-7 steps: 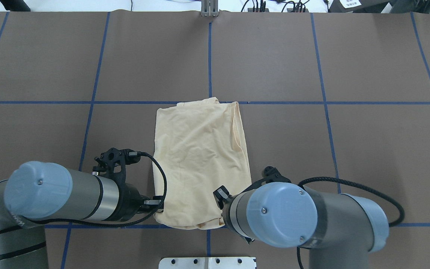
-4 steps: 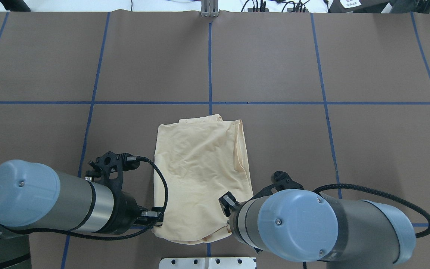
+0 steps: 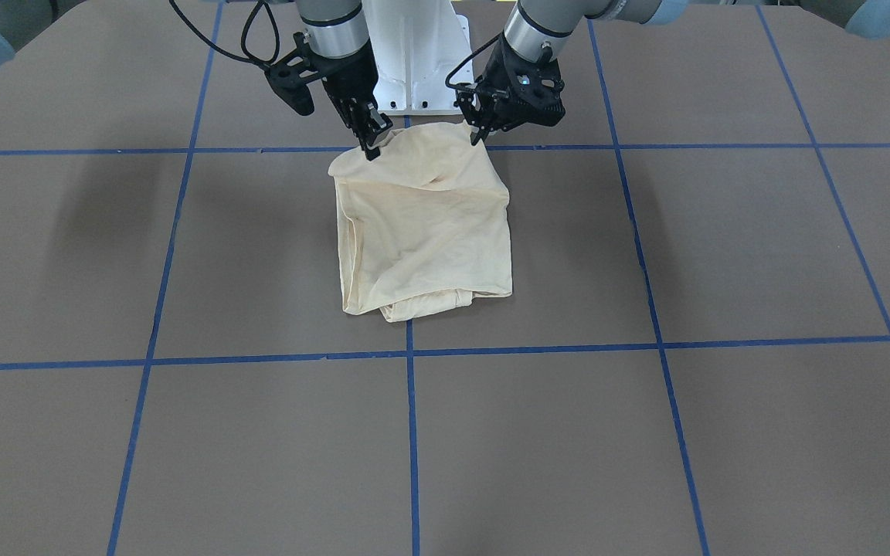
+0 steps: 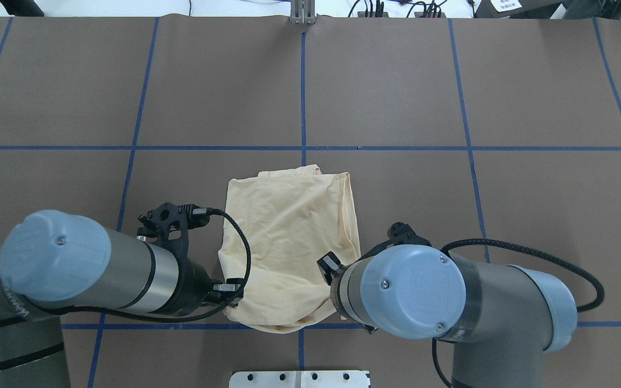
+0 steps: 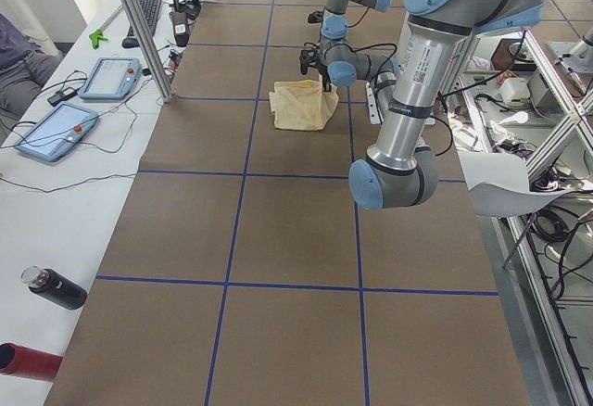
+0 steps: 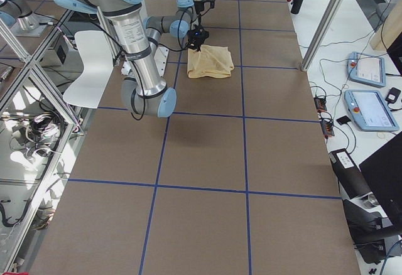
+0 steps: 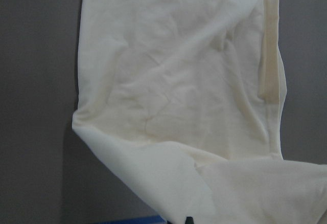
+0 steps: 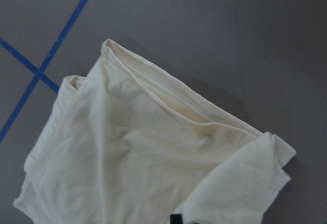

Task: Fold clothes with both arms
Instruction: 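Lift the near edge with both grippers and fold it away from the robot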

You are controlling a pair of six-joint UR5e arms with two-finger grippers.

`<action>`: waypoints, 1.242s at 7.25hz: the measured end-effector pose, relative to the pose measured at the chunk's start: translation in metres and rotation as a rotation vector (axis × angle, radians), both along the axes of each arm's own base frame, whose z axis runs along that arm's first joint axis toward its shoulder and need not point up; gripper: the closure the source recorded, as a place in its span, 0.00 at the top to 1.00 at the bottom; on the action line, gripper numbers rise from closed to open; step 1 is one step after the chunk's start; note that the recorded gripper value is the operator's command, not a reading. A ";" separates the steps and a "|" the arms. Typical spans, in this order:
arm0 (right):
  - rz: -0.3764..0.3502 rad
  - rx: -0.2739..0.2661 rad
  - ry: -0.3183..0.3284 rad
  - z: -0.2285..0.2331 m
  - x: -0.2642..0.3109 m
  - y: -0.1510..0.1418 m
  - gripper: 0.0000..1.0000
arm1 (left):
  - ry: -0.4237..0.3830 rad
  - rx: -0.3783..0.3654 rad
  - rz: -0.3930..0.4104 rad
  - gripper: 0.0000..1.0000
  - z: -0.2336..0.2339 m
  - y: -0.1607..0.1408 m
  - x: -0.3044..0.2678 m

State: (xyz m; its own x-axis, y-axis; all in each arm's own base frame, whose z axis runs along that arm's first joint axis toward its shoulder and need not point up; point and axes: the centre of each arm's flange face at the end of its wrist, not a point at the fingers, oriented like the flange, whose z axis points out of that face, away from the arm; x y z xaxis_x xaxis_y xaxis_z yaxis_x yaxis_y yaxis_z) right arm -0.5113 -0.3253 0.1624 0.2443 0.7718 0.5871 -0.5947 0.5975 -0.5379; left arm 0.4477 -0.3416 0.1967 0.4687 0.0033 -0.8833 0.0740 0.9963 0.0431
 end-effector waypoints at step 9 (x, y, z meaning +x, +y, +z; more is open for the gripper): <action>-0.057 0.166 0.106 0.030 -0.038 -0.164 1.00 | -0.155 0.204 -0.087 1.00 0.073 -0.167 0.026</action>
State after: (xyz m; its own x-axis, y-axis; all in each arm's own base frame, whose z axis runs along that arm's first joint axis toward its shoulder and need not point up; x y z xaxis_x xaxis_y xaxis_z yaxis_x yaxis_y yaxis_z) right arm -0.5498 -0.4896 0.1919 0.3523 0.6493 0.6740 -0.6054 0.7073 -0.3650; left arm 0.4736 -0.5087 0.2699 0.6043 0.1275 -0.7865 0.1363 0.9560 0.2598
